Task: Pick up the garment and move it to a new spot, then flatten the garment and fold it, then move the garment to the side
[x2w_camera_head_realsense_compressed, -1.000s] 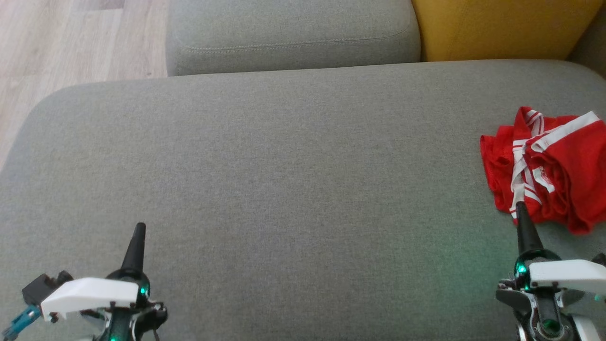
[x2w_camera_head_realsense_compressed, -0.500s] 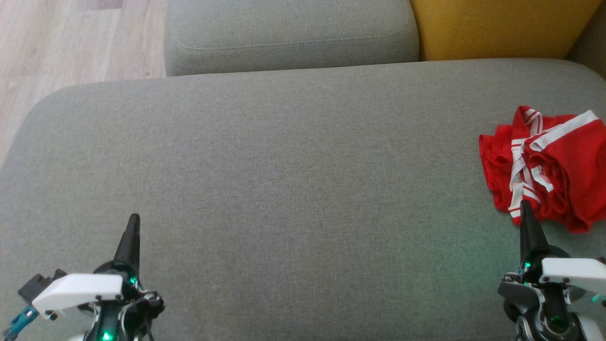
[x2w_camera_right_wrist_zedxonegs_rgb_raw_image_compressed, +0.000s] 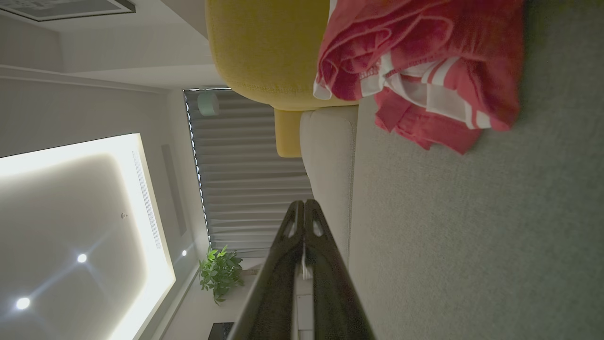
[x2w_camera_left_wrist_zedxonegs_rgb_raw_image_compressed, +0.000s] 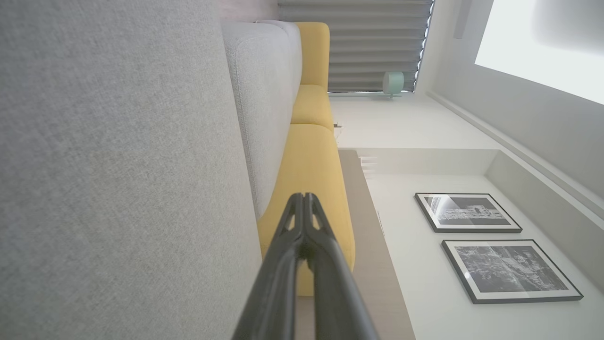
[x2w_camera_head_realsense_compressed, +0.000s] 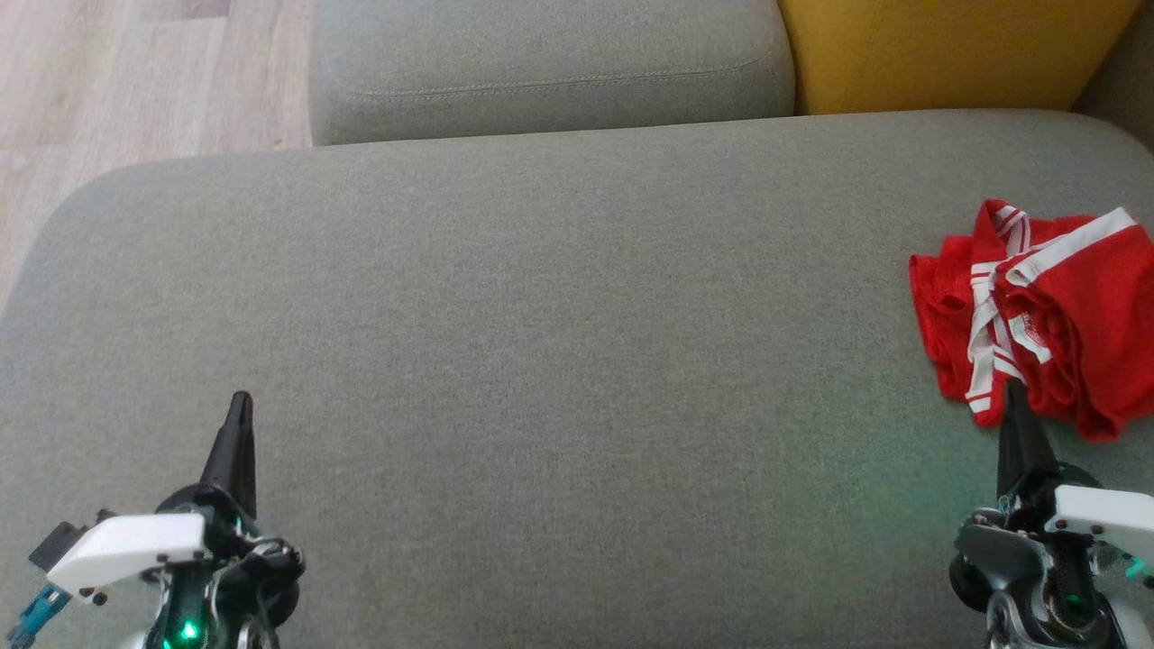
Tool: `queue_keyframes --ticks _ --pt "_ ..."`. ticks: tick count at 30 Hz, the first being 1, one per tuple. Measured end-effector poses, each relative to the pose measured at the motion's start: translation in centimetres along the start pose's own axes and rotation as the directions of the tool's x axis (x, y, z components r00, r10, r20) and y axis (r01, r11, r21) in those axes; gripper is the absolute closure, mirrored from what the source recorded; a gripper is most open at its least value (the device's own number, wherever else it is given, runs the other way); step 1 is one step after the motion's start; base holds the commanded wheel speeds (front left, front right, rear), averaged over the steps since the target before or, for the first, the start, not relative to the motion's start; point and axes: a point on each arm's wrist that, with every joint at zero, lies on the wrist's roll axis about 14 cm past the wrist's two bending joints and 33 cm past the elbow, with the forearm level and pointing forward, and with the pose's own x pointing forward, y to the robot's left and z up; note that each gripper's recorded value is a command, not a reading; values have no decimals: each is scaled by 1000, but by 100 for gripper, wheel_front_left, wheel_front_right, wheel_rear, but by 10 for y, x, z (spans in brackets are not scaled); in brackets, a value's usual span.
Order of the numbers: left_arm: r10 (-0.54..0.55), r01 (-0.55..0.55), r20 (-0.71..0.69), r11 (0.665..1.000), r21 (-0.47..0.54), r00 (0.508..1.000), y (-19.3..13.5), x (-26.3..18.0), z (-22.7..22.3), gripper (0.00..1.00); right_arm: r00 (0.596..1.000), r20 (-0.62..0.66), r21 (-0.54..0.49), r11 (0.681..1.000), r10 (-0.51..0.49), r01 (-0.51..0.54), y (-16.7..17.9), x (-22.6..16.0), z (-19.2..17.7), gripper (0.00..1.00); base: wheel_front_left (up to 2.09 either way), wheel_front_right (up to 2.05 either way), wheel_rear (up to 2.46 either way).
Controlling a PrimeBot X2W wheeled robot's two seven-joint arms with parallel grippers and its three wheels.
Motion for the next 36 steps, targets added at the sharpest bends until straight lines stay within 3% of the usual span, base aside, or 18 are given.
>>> queue_keyframes --ticks 36 --pt "2 -2 10 1000 -7 1000 1 0 3 100 1000 -2 1 1000 0 0 0 0 1 100 0 0 0"
